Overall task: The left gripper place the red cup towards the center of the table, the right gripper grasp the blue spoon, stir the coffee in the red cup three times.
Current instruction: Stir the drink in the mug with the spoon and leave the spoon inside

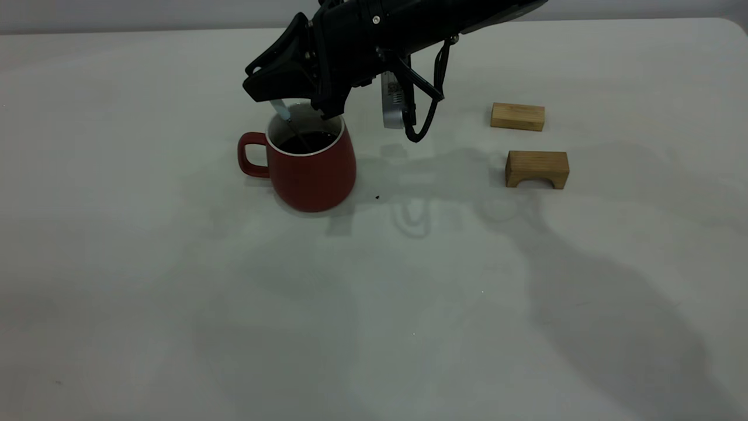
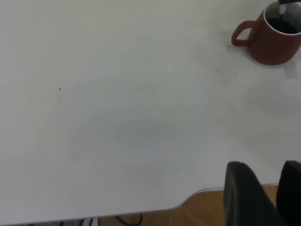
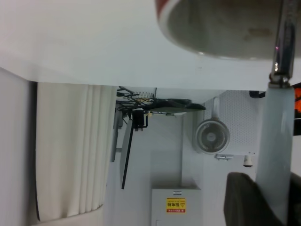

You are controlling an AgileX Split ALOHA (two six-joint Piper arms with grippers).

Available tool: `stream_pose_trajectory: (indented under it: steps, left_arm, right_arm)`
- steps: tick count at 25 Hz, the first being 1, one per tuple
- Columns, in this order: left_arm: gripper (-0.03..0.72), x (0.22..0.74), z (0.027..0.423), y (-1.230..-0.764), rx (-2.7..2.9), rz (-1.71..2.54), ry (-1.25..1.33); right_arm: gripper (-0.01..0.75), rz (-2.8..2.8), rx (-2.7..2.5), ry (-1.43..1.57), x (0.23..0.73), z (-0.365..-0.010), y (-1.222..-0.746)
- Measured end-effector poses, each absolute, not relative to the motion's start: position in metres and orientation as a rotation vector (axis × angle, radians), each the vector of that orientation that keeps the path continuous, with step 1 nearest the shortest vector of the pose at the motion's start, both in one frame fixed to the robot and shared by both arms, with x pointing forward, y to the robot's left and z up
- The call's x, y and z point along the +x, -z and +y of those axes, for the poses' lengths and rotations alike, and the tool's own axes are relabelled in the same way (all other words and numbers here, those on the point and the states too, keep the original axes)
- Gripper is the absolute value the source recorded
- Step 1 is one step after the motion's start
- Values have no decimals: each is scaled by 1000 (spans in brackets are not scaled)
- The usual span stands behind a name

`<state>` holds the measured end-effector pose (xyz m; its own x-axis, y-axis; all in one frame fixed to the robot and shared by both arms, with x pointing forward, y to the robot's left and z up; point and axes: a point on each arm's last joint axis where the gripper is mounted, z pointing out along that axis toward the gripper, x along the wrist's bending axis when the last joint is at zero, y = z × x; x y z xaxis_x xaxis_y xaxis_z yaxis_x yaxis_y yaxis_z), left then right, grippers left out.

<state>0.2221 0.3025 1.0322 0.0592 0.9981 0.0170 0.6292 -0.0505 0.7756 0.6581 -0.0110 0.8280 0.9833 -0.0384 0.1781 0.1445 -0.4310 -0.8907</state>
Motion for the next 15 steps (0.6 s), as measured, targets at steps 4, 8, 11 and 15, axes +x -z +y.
stream_pose_trajectory:
  steps: [4, 8, 11, 15]
  left_arm:
    - [245, 222, 303, -1032, 1745, 1631, -794]
    - [245, 222, 303, -1032, 1745, 1631, -794]
    - [245, 222, 303, -1032, 1745, 1631, -794]
    - [245, 222, 303, -1032, 1745, 1631, -794]
  right_arm:
    - [149, -78, -2008, 205, 658, -11, -828]
    - [206, -150, -2016, 238, 657, -11, -827]
    - [330, -310, -2032, 304, 656, -12, -827]
    - [463, -545, -2063, 399, 655, -14, -844]
